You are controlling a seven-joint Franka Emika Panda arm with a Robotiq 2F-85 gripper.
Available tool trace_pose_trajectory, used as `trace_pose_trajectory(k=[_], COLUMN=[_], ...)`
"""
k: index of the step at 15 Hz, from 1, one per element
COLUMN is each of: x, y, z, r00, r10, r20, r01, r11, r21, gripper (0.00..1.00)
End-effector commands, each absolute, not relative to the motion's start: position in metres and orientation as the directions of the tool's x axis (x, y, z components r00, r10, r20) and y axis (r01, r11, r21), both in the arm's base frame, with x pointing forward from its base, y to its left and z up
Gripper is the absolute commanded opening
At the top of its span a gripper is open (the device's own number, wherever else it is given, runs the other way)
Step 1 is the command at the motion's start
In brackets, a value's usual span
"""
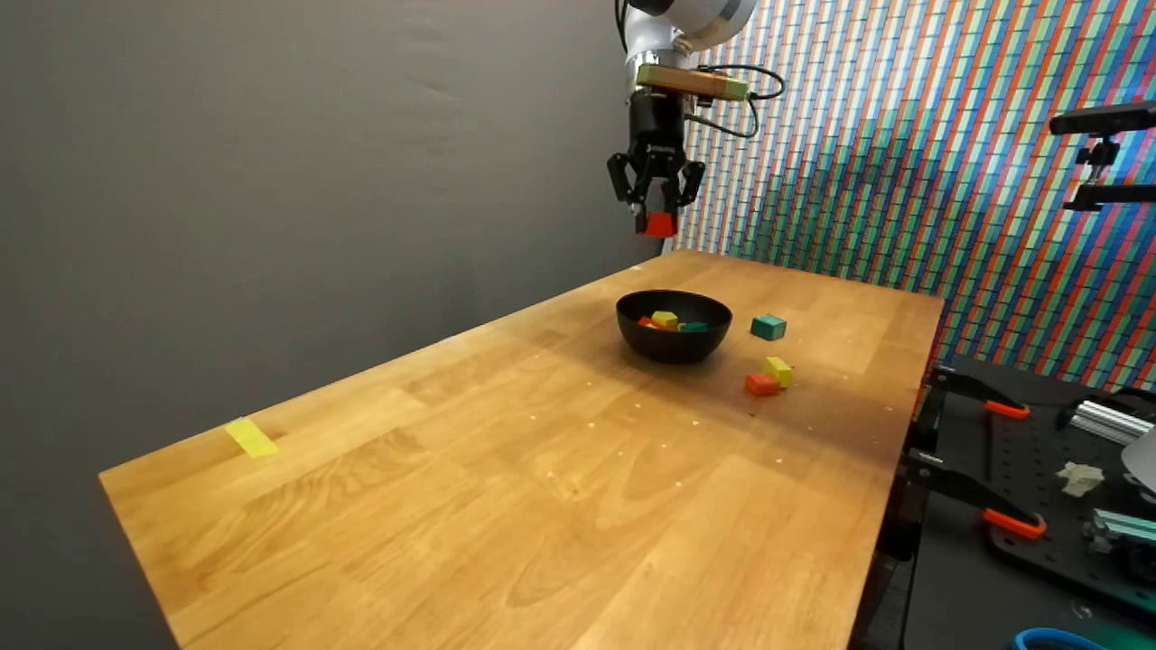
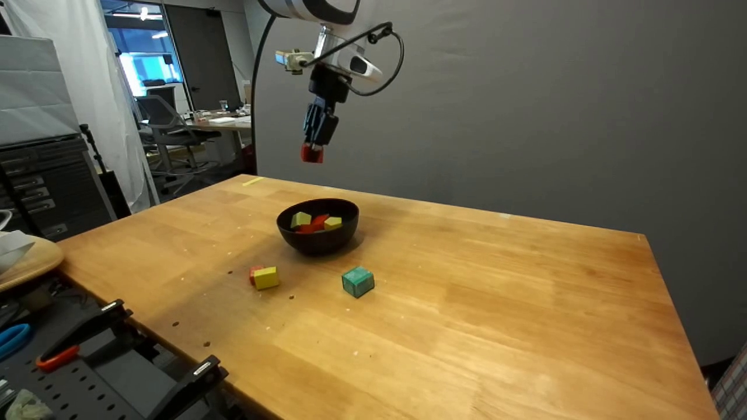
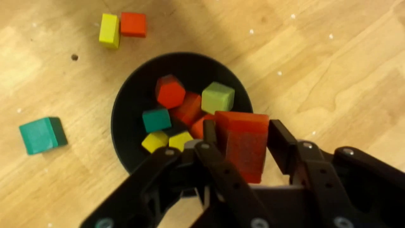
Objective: Pick up all the cube boxes on the table and put them inside the bowl
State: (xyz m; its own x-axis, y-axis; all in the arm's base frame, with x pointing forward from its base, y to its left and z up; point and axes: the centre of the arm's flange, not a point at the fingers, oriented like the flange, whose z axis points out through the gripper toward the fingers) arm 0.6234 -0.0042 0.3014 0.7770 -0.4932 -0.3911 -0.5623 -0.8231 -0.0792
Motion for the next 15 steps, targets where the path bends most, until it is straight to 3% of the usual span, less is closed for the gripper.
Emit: trace_pose_trajectory(k=[1,5,6,7,8,11,12,15], x=[0.615,0.616,0.617,0.619,0.61,0.613,0.613,0.6], y=[-0.004,-0.02,-0.024,-0.027,-0.022,-0.027,-0.027,-0.016], z=[0.272,0.237,0.234,0.236,0.228,0.228,0.229,0.235], r00=[0.713,0.658,0.651,0.654,0.66,0.657,0.658,0.717], r10=[-0.509,-0.585,-0.595,-0.598,-0.572,-0.582,-0.583,-0.638], r20=[-0.482,-0.474,-0.471,-0.463,-0.486,-0.479,-0.477,-0.282], r01=[-0.607,-0.651,-0.658,-0.662,-0.643,-0.651,-0.652,-0.659], r11=[-0.792,-0.758,-0.752,-0.749,-0.765,-0.758,-0.758,-0.752], r21=[-0.061,0.032,0.041,0.031,0.027,0.028,0.028,0.027], gripper=[0.2,0.2,0.7,0.71,0.53,0.71,0.93,1.0])
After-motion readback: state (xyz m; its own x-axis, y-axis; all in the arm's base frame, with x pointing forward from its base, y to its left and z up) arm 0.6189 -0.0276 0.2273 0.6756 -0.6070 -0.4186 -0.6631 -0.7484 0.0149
